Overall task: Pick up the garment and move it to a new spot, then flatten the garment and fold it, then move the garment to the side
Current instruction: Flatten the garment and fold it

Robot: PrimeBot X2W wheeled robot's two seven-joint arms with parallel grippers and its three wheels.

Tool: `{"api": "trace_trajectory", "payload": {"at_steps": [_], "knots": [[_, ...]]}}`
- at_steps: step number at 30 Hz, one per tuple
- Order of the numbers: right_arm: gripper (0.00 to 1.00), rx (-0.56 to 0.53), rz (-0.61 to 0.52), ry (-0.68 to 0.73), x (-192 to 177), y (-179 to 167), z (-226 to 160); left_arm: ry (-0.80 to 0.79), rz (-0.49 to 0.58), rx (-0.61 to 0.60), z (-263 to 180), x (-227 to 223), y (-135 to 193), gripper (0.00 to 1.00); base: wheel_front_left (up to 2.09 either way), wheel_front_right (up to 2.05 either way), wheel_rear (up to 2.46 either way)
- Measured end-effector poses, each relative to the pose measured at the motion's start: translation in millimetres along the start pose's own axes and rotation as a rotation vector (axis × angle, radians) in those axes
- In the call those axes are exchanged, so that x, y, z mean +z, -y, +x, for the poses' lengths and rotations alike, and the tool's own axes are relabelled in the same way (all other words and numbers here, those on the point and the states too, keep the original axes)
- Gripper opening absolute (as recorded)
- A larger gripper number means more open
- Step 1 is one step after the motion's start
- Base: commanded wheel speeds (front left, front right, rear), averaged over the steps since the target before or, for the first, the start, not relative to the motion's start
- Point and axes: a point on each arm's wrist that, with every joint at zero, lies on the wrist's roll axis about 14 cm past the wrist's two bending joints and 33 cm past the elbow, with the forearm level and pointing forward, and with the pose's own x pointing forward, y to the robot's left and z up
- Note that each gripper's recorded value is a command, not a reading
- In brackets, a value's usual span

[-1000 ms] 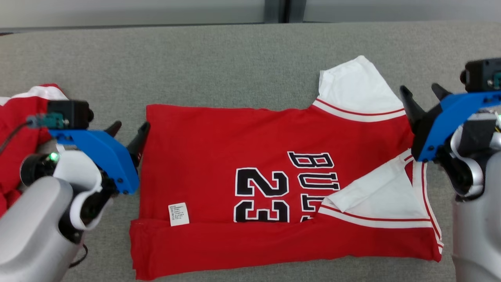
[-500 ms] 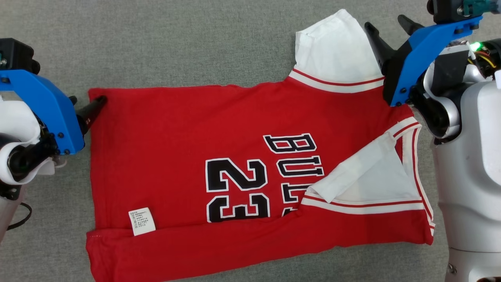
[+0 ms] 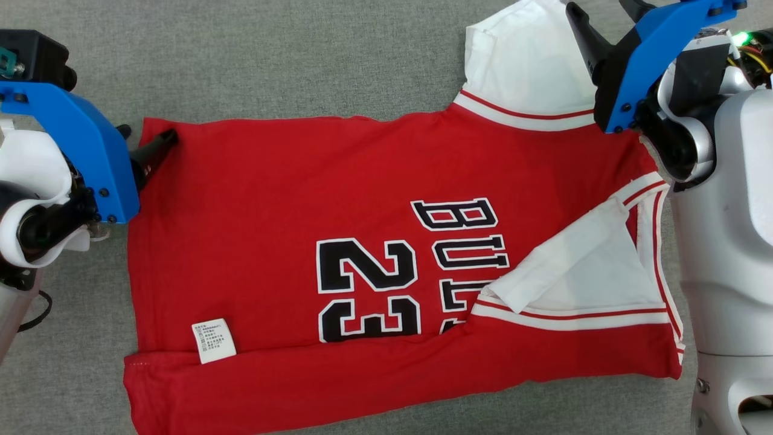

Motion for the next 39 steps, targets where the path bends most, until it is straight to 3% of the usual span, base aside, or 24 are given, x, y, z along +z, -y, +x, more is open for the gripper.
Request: {"api": "trace_trajectory", "payload": {"at_steps": [3, 4, 6, 16, 25, 26, 28, 32, 39], "knots": [[1.0, 0.007, -0.006, -0.012, -4, -3, 5, -0.032, 0.019, 0.016, 2, -4, -3, 1.0, 0.0, 0.0, 0.0], [1.0, 0.01, -0.009, -0.017, -5, -5, 6, -0.04, 0.019, 0.011, 2, -6, -3, 0.74, 0.0, 0.0, 0.0], [1.0, 0.013, -0.02, -0.033, -8, -6, 9, -0.046, 0.011, -0.006, 2, -8, 0, 0.0, 0.0, 0.0, 0.0], [1.0, -0.022, -0.043, -0.125, -15, 6, 42, -0.013, 0.087, -0.047, 1, -24, 9, 0.0, 0.0, 0.0, 0.0], [1.0, -0.007, -0.126, -0.35, -40, -14, 75, 0.031, 0.084, -0.068, 6, -27, 11, 0.0, 0.0, 0.0, 0.0], [0.92, -0.009, -0.136, -0.365, -42, -14, 76, 0.033, 0.084, -0.071, 7, -27, 11, 0.0, 0.0, 0.0, 0.0], [0.0, -0.009, -0.14, -0.38, -43, -15, 78, 0.041, 0.081, -0.074, 9, -27, 11, 0.0, 0.0, 0.0, 0.0], [0.0, -0.013, -0.136, -0.352, -40, -12, 77, 0.093, 0.096, -0.068, 13, -20, 11, 0.0, 0.0, 0.0, 0.0], [0.0, -0.015, -0.108, -0.156, -12, -5, 68, 0.288, 0.152, -0.01, 6, 12, 1, 0.0, 0.0, 0.0, 0.0]]}}
